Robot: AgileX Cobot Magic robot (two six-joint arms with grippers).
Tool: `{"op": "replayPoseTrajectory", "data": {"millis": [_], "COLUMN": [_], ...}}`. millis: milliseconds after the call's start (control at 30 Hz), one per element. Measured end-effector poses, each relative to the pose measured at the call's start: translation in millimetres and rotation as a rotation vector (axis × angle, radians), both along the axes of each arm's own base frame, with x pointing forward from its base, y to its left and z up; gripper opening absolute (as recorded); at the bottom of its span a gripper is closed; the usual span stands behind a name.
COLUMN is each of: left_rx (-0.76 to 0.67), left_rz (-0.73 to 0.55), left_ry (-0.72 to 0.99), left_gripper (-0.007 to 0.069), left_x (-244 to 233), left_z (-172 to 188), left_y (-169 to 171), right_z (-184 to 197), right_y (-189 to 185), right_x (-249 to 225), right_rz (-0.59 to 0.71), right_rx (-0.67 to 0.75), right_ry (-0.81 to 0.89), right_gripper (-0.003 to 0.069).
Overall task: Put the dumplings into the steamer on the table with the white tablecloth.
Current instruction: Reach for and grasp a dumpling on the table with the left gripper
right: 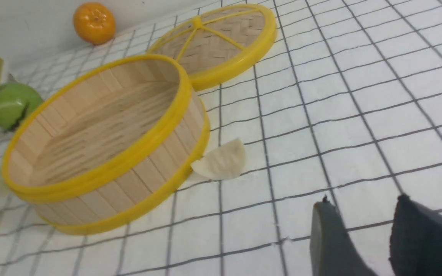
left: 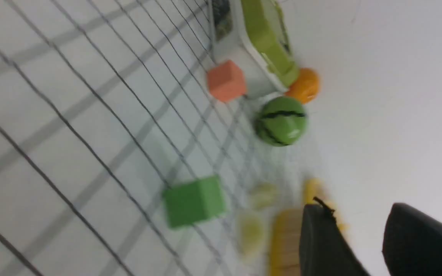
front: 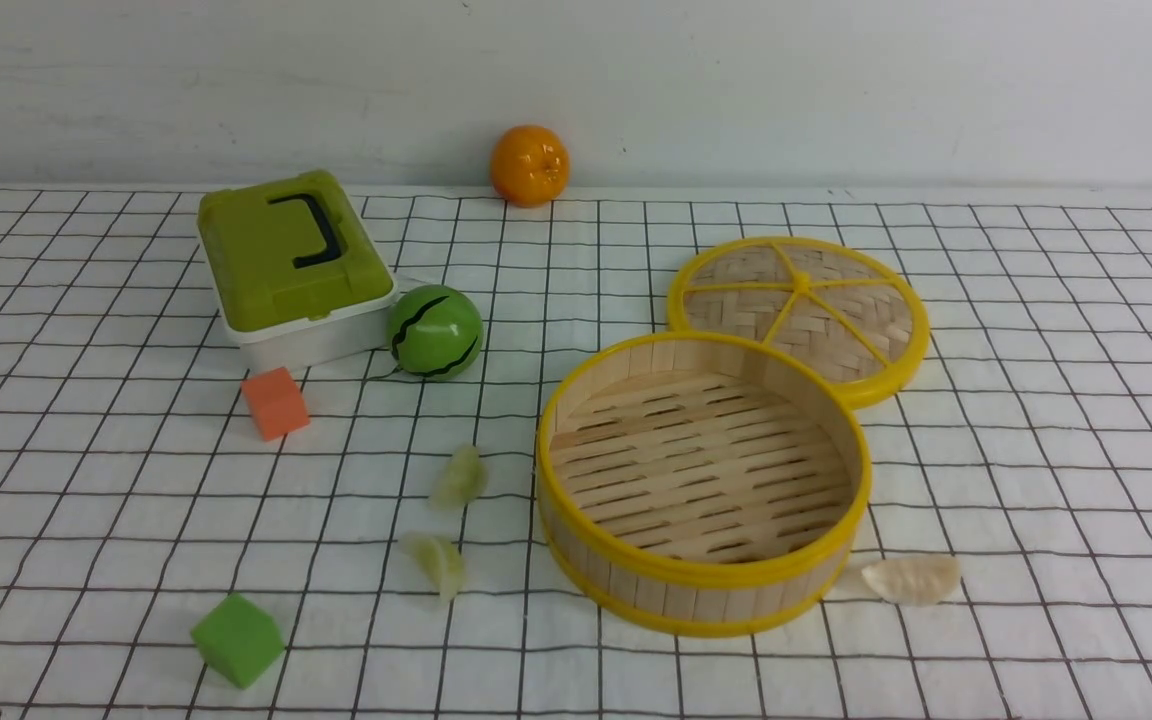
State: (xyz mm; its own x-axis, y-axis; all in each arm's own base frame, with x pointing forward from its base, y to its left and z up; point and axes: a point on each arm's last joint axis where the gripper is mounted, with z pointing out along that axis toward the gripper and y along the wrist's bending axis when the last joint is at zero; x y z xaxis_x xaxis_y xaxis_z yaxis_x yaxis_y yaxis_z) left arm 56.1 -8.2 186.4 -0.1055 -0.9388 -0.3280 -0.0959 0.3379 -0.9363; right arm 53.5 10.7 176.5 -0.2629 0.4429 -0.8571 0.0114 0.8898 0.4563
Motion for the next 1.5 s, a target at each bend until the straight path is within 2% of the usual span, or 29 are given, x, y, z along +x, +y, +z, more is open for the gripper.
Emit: {"op": "replayPoseTrajectory", "data": {"millis": [33, 100, 167, 200, 267, 300, 400, 567, 633, 833, 933, 967, 1000, 1033, 1100, 1133, 1200, 1233, 1267, 1367, 1400, 1433, 1500], "left_rx": [-0.148, -0.317, -0.364, -0.379, -0.415, -0.421, -0.430, -0.391, -0.248, 0.241, 0.374, 0.464, 0.474, 0.559, 0.643, 0.652, 0.754, 0.775, 0.821, 0.890, 0.889, 0.924, 0.963], "left_rz": [0.001, 0.004, 0.005, 0.005, 0.005, 0.006, 0.006, -0.020, -0.063, -0.182, -0.217, -0.240, -0.243, -0.280, -0.318, -0.323, -0.389, -0.387, -0.456, -0.545, -0.549, -0.612, -0.677], "left_ry": [-0.004, -0.014, -0.017, -0.018, -0.019, -0.020, -0.021, -0.030, -0.086, -0.269, -0.276, -0.235, -0.228, -0.149, -0.044, -0.032, 0.107, 0.144, 0.210, 0.315, 0.321, 0.383, 0.450], "left_gripper": [0.0239, 0.0239, 0.0239, 0.0239, 0.0239, 0.0239, 0.0239, 0.0239, 0.0239, 0.0238, 0.0222, 0.0189, 0.0184, 0.0130, 0.0080, 0.0074, 0.0000, -0.0011, -0.0013, -0.0013, -0.0013, -0.0013, -0.0013], "left_x": [0, 0, 0, 0, 0, 0, 0, -1, -4, -25, -27, -21, -20, -10, 5, 6, 25, 30, 42, 61, 62, 74, 89], "left_z": [1, 4, 4, 5, 5, 5, 5, 12, 32, 95, 116, 130, 131, 143, 148, 149, 152, 153, 153, 153, 153, 154, 156], "left_y": [-1, -3, -3, -3, -3, -3, -3, -5, -8, -17, -20, -21, -21, -21, -19, -18, -16, -15, -14, -17, -17, -22, -30], "right_z": [1, 3, 6, 7, 13, 14, 18, 20, 21, 23, 26, 34, 37, 48, 61, 61, 84, 88, 102, 128, 127, 139, 148], "right_y": [2, 5, 9, 10, 13, 13, 13, 10, 8, 5, 4, 4, 4, 3, 3, 3, 5, 5, 9, 20, 20, 28, 36], "right_x": [0, 0, 0, 0, 0, 0, 0, 1, 1, 2, 2, 1, 0, 1, 3, 3, 9, 10, 18, 34, 36, 48, 64], "right_rz": [0.011, 0.004, 0.006, 0.006, 0.009, 0.011, 0.004, -0.015, -0.028, -0.041, -0.029, -0.017, -0.015, -0.012, -0.005, -0.005, 0.027, 0.036, 0.087, 0.238, 0.238, 0.348, 0.466], "right_rx": [0.068, 0.243, 0.436, 0.482, 0.746, 0.796, 0.883, 0.902, 0.913, 0.769, 0.691, 0.621, 0.604, 0.530, 0.437, 0.437, 0.294, 0.271, 0.176, 0.015, 0.012, -0.047, -0.105], "right_ry": [-0.005, 0.002, 0.005, 0.007, 0.003, 0.001, -0.025, -0.058, -0.073, -0.133, -0.158, -0.194, -0.204, -0.233, -0.250, -0.250, -0.259, -0.258, -0.234, -0.183, -0.171, -0.108, -0.014], "right_gripper": [0.0240, 0.0240, 0.0240, 0.0240, 0.0240, 0.0240, 0.0240, 0.0240, 0.0240, 0.0240, 0.0228, 0.0202, 0.0189, 0.0143, 0.0078, 0.0063, -0.0006, -0.0012, -0.0021, -0.0022, -0.0022, -0.0022, -0.0021]}}
